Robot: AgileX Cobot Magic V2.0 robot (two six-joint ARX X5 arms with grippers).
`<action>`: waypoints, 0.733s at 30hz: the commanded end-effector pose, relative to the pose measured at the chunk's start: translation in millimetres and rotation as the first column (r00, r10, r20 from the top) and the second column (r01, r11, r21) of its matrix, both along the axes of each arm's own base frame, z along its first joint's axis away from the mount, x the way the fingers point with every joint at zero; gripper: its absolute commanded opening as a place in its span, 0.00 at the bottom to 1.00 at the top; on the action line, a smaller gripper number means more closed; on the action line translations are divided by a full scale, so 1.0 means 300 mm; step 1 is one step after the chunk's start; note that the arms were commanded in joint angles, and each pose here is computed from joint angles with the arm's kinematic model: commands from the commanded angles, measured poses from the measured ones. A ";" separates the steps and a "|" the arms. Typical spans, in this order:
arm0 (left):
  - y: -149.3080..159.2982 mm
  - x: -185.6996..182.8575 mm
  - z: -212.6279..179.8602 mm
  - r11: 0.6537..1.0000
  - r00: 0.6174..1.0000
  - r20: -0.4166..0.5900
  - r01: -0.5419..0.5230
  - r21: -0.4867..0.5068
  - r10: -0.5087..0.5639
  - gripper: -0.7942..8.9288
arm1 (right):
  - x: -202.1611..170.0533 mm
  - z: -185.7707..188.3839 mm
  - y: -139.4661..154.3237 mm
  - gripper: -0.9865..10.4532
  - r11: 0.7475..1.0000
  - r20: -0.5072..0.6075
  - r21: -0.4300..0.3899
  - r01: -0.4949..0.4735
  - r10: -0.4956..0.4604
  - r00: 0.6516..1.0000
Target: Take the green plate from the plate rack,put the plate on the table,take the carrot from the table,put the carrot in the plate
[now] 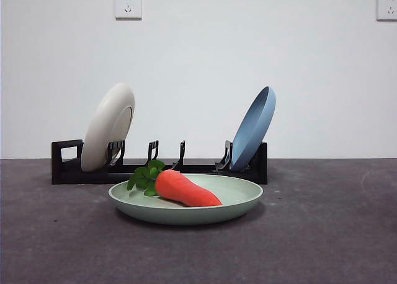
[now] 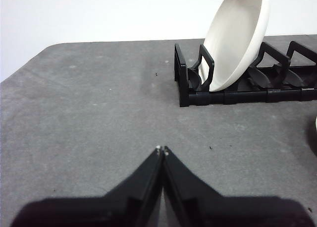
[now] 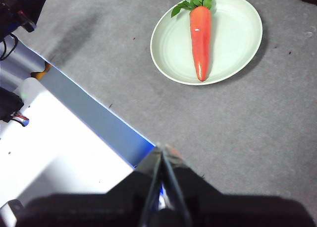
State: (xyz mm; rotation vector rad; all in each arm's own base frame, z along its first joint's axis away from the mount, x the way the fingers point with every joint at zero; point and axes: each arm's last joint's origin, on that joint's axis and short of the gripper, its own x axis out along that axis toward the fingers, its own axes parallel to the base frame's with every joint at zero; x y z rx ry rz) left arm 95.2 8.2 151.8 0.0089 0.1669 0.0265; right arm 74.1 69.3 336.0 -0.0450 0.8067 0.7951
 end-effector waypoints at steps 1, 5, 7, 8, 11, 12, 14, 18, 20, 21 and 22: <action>0.001 0.002 -0.014 1.000 1.000 -0.009 -0.004 -0.007 0.004 0.08 | 0.000 0.001 0.000 0.09 1.000 0.016 -0.003 -0.009 0.009 1.000; 0.001 0.002 -0.014 1.000 1.000 -0.009 -0.004 -0.007 0.004 0.08 | 0.007 0.020 -0.025 0.09 1.000 0.162 -0.019 0.014 -0.011 0.987; 0.001 0.002 -0.014 1.000 1.000 -0.009 -0.004 -0.007 0.004 0.08 | 0.021 0.029 -0.043 0.09 0.998 0.260 0.021 0.051 -0.054 0.964; 0.001 0.002 -0.014 1.000 1.000 -0.009 -0.004 -0.007 0.004 0.08 | 0.027 0.030 -0.056 0.09 0.995 0.300 0.057 0.079 -0.093 0.949; 0.001 0.002 -0.014 1.000 1.000 -0.009 -0.004 -0.007 0.004 0.08 | 0.036 -0.002 -0.096 0.09 0.977 0.377 0.138 0.163 -0.204 0.903; 0.001 0.002 -0.014 1.000 1.000 -0.009 -0.003 -0.007 0.003 0.08 | 0.038 -0.023 -0.111 0.09 0.967 0.402 0.155 0.204 -0.250 0.881; 0.001 0.002 -0.014 1.000 1.000 -0.009 -0.004 -0.007 0.004 0.08 | 0.047 -0.072 -0.133 0.09 0.947 0.454 0.181 0.267 -0.321 0.831; 0.001 0.002 -0.014 1.000 1.000 -0.009 -0.004 -0.007 0.004 0.08 | 0.060 -0.195 -0.163 0.09 0.906 0.532 0.252 0.340 -0.424 0.733; 0.001 0.002 -0.014 1.000 1.000 -0.009 -0.004 -0.007 0.004 0.08 | 0.064 -0.259 -0.171 0.09 0.891 0.550 0.280 0.357 -0.454 0.701; 0.001 0.002 -0.014 1.000 1.000 -0.009 -0.004 -0.007 0.004 0.08 | 0.066 -0.297 -0.175 0.09 0.886 0.559 0.285 0.365 -0.463 0.688; 0.001 0.002 -0.014 1.000 1.000 -0.009 -0.004 -0.007 0.004 0.08 | 0.067 -0.325 -0.177 0.09 0.881 0.565 0.288 0.376 -0.473 0.676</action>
